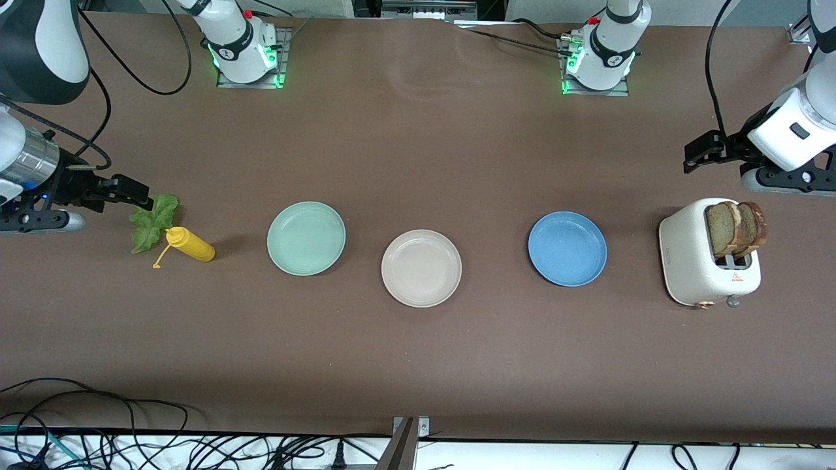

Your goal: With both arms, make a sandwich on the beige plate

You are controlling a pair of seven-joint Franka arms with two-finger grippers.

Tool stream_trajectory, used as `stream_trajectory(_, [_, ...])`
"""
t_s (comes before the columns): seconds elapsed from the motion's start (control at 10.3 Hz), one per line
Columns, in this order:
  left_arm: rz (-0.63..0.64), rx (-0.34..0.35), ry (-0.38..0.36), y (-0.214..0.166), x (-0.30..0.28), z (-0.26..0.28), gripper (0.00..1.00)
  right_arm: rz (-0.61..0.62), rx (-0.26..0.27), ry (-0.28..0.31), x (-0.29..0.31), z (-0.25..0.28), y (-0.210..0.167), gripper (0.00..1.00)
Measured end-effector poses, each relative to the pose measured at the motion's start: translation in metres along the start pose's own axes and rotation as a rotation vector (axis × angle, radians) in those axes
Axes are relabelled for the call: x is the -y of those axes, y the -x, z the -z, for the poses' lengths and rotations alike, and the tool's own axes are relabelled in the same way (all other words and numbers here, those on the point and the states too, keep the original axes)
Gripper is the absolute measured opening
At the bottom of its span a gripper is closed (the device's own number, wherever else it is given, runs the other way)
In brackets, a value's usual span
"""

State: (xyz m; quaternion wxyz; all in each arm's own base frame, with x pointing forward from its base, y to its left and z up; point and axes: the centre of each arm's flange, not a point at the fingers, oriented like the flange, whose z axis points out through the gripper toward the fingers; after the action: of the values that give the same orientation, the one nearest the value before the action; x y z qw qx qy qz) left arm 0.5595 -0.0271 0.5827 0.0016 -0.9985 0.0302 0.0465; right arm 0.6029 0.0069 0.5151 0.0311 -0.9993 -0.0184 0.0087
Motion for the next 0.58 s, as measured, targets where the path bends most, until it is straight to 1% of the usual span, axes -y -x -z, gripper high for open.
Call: stream_trajectory(0.58, [0.000,0.000,0.000,0.0000,0.0001,0.0000,1.00,0.006,0.002,-0.001,0.0037,-0.0006,-0.0001,1.00])
